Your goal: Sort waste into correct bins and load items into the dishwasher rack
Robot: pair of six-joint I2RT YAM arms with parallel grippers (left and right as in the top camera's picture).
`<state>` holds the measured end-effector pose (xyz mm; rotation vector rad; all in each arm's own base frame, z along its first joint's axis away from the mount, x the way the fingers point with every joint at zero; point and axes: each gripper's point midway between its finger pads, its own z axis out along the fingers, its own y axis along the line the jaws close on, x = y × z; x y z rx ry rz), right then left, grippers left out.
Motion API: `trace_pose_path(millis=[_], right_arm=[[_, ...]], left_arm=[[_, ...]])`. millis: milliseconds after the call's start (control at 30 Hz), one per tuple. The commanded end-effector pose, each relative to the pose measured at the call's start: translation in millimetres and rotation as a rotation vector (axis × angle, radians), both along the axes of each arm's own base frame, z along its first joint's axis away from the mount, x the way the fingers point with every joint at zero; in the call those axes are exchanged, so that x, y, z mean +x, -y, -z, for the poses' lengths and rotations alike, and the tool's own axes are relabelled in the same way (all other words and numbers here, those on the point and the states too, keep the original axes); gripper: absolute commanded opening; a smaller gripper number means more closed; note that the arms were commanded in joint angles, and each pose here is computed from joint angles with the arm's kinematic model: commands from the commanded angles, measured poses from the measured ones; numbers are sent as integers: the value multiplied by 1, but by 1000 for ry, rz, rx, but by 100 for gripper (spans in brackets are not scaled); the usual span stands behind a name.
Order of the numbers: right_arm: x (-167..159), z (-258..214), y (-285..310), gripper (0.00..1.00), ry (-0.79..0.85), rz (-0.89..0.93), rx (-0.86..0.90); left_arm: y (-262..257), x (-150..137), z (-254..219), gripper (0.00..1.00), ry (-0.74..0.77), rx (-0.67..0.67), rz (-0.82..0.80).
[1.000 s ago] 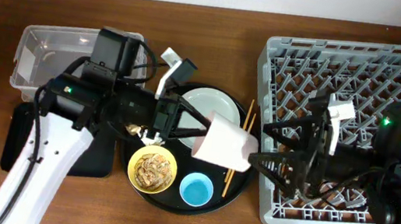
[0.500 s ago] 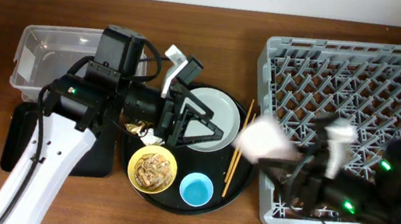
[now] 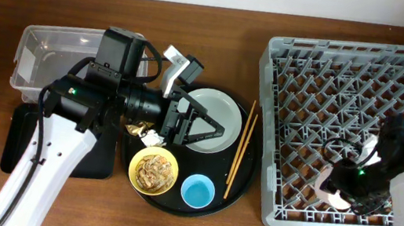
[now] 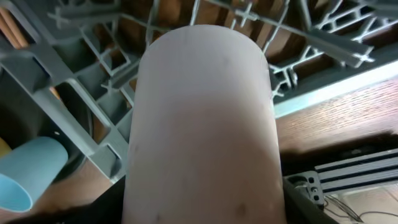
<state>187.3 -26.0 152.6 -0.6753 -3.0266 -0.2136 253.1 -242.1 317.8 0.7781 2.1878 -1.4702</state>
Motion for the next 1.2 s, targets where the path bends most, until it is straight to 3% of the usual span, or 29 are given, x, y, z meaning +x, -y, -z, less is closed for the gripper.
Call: trace_pose_path(millis=[0, 33, 100, 133, 233, 333, 367, 400, 433, 533, 600, 700, 733, 767, 833, 900, 933, 1000, 1033, 1100, 1167], right_arm=[[10, 14, -2, 52, 44, -20, 22], [15, 20, -2, 53, 62, -17, 25], [17, 23, -2, 80, 59, 1, 34], [19, 20, -3, 86, 66, 6, 36], [28, -16, -2, 87, 150, 3, 25], [32, -84, -40, 84, 412, -104, 176], [26, -98, -52, 83, 476, -139, 201], [14, -111, -65, 83, 543, -202, 192], [9, -116, -71, 83, 566, -221, 193], [3, -117, -76, 84, 573, -242, 197], [4, -114, -75, 84, 551, -239, 203], [5, -113, -75, 84, 546, -238, 204], [5, -113, -75, 84, 545, -238, 204], [5, -113, -75, 84, 546, -238, 204], [5, -113, -75, 84, 545, -239, 204], [4, -113, -75, 84, 540, -238, 205], [4, -113, -76, 84, 538, -237, 207], [4, -120, -90, 84, 564, -258, 295], [3, -138, -114, 82, 640, -353, 443], [-6, -180, -151, 83, 820, -559, 706], [-13, -217, -173, 88, 958, -692, 891]], left_arm=[[-2, 3, -2, 100, 8, 5, -15], [-2, 3, -2, 100, 8, 5, -15], [-2, 3, -2, 100, 7, 6, -15], [-2, 3, -2, 100, 7, 5, -15], [-2, -3, -3, 100, -21, -4, 0], [-7, 0, 9, 100, -43, 59, -40], [-15, 3, 31, 91, -61, 187, -106], [-37, 3, 72, 84, -108, 462, -244], [-56, 0, 96, 83, -135, 657, -352], [-68, -38, 160, 70, -208, 986, -534], [-51, -54, 199, 67, -174, 993, -460], [-47, -61, 246, 43, -156, 979, -434], [-47, -62, 253, 39, -158, 982, -432], [-47, -62, 265, 22, -168, 997, -427], [-26, -55, 249, 1, -175, 913, -409], [-6, -41, 208, 1, -140, 823, -397], [-9, -24, 166, 1, -106, 778, -433], [-10, 1, 103, 1, -163, 546, -419], [11, 2, 55, 1, -185, 251, -233], [14, -9, -23, 1, -156, -163, 45], [22, -25, -56, 1, -123, -288, 195]])
